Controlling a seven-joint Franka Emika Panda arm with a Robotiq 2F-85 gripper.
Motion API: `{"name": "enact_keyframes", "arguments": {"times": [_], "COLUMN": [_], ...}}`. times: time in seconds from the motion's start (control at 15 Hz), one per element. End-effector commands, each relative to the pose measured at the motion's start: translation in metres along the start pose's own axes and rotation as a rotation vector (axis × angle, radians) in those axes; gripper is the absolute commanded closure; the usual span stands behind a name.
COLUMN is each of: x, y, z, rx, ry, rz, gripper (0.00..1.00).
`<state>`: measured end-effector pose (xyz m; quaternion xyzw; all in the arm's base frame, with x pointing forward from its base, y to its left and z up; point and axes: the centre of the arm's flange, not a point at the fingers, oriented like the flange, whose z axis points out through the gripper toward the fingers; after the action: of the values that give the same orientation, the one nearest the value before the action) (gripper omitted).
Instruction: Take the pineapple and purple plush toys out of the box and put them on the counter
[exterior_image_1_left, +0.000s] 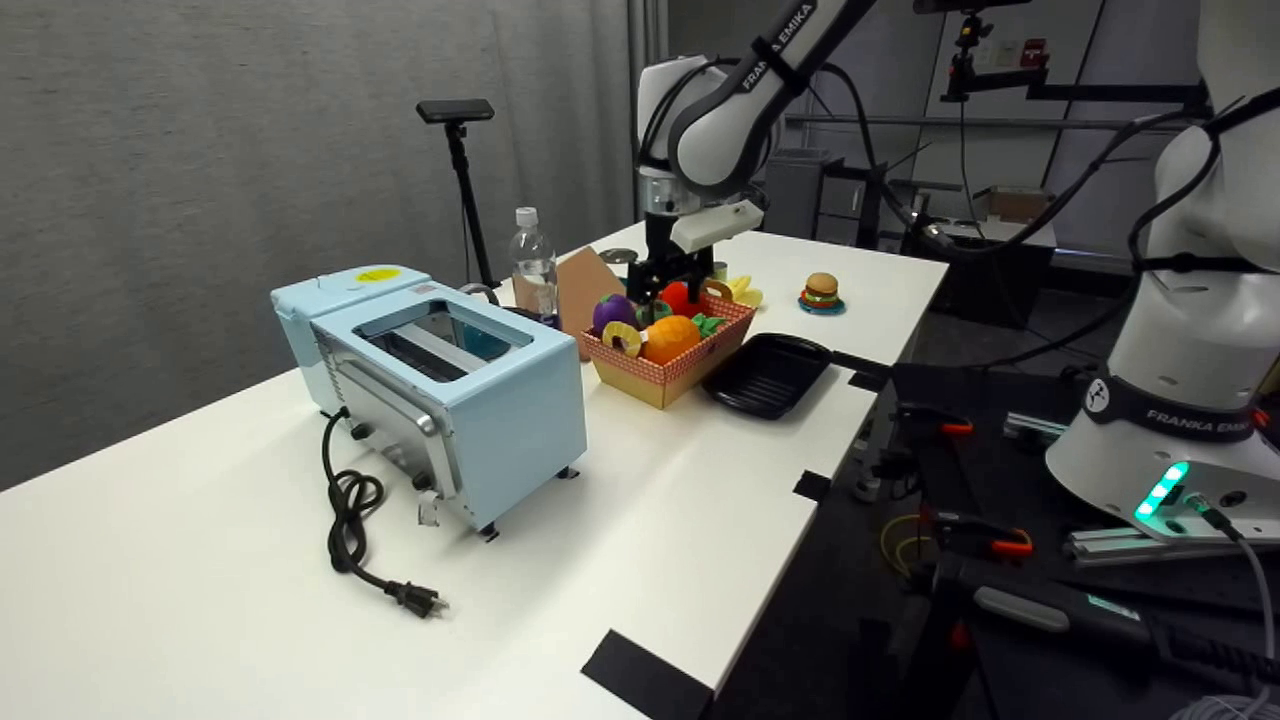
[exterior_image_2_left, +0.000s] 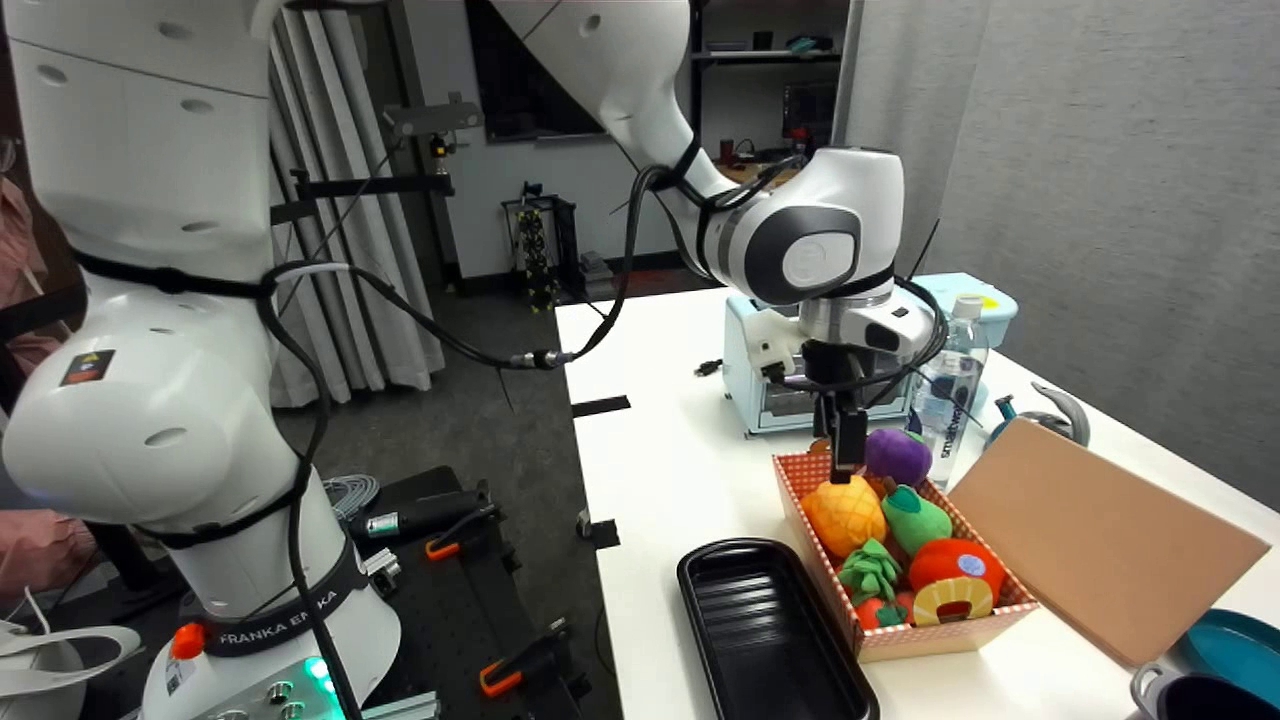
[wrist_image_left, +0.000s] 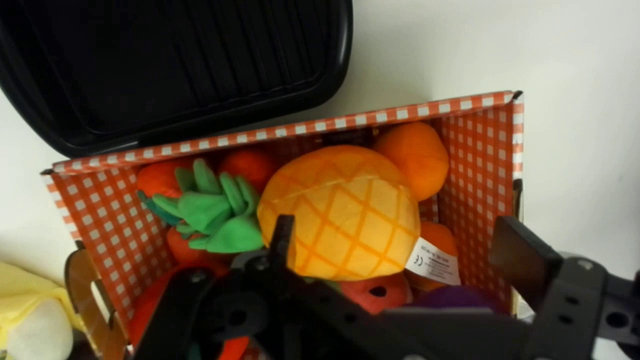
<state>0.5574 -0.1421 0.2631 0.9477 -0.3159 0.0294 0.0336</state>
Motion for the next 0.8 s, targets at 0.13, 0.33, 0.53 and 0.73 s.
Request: {"name": "enact_keyframes", "arguments": {"times": [0.13, 0.33, 0.53, 0.73], "x": [0.038, 0.049, 0.053, 0.051], "y": [-0.003, 0.000, 0.004, 0.010], "z": [0.013, 0.013, 0.020, 0.035], "rx": [0.011, 0.019, 0.026, 0.036], "ry": [0.020, 0.035, 0.031, 0.008], "rz": [-0.030, -0.027, -0.018, 0.005], "gripper": [0.00, 0.00, 0.00, 0.00]}}
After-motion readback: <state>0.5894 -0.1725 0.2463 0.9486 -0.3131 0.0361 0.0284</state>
